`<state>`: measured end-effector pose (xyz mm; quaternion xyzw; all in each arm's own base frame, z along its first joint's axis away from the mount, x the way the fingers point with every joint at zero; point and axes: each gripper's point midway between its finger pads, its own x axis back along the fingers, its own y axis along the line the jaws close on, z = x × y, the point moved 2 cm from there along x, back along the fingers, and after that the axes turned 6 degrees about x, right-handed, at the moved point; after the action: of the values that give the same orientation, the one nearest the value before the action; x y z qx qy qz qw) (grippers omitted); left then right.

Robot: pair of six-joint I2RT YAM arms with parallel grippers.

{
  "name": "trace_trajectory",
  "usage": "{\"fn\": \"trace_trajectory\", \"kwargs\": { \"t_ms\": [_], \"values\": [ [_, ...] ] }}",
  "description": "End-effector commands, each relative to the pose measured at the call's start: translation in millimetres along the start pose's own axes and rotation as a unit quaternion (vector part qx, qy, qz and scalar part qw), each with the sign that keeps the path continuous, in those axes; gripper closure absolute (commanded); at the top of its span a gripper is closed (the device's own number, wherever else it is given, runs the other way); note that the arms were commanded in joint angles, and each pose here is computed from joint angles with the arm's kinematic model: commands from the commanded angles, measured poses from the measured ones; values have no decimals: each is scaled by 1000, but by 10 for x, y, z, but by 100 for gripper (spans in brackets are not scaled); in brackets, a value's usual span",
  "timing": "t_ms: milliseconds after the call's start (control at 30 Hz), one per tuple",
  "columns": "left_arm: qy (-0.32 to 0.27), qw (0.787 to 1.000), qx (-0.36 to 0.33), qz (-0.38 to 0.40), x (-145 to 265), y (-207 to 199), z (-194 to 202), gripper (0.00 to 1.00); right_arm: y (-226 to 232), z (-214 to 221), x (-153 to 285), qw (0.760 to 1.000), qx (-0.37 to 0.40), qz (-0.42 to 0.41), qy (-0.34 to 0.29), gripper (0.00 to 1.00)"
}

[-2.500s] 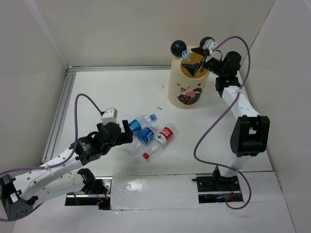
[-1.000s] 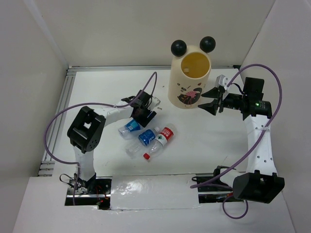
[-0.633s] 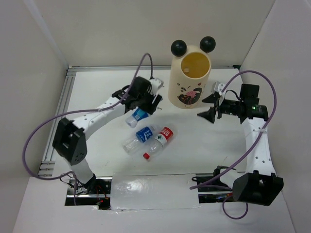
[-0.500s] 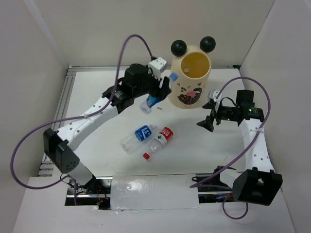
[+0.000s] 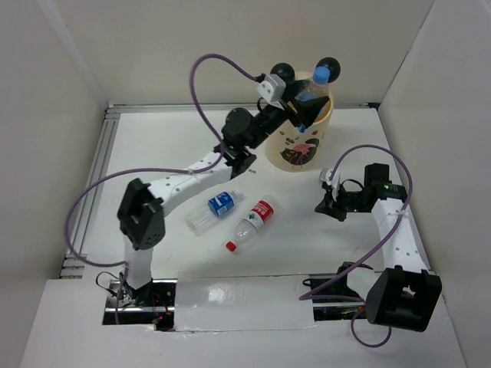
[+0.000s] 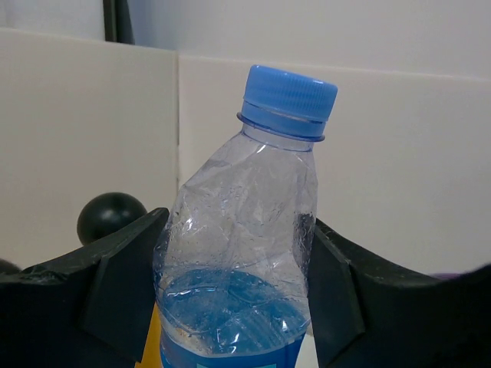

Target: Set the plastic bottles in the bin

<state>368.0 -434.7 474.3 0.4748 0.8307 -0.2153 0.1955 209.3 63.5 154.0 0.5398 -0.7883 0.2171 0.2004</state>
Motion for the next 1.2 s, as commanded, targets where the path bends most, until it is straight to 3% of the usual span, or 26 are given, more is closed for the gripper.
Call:
{"fn": "trace_trajectory", "kwargs": {
  "t_ms": [0,67,100,233,567,633,667,767,800,933,1000,1067,1167],
  "values": [
    [-190,980,-64,4,-180,-141,-522,66,106,13,7,1000,0,-5,-3,96],
    [-219,972,-79,-4,-298,-168,-589,66,123,35,-5,1000,1,-7,-3,96],
    [-197,977,-85,-13,-384,-113,-319,66,123,35,-5,1000,1,-7,-3,96],
    [-204,973,-98,-38,-580,35,-326,66,145,44,-8,1000,1,-7,-3,96],
    [-149,968,-157,-128,-443,779,-55,61,141,73,-14,1000,-3,-10,2,92],
    [-127,969,-160,-142,-422,933,129,55,125,82,-24,1000,-8,-10,2,88],
    [-126,969,-160,-142,-422,934,129,46,125,82,-24,1000,-8,-10,2,82],
    [-114,969,-160,-150,-429,995,255,37,125,82,-24,1000,-8,-10,2,66],
    [-106,970,-155,-151,-438,1019,336,12,129,81,-24,1000,-12,-10,2,51],
    [-106,973,-154,-133,-539,1019,311,9,119,79,-3,1000,-11,-3,2,42],
    [-110,976,-148,-116,-588,913,289,0,101,76,-4,1000,-7,-1,2,38],
    [-112,977,-140,-111,-594,845,322,0,104,63,-8,1000,-7,-2,-3,35],
    [-135,977,-140,-85,-545,547,8,0,97,10,-4,1000,18,-5,-15,33]
  ]
}}
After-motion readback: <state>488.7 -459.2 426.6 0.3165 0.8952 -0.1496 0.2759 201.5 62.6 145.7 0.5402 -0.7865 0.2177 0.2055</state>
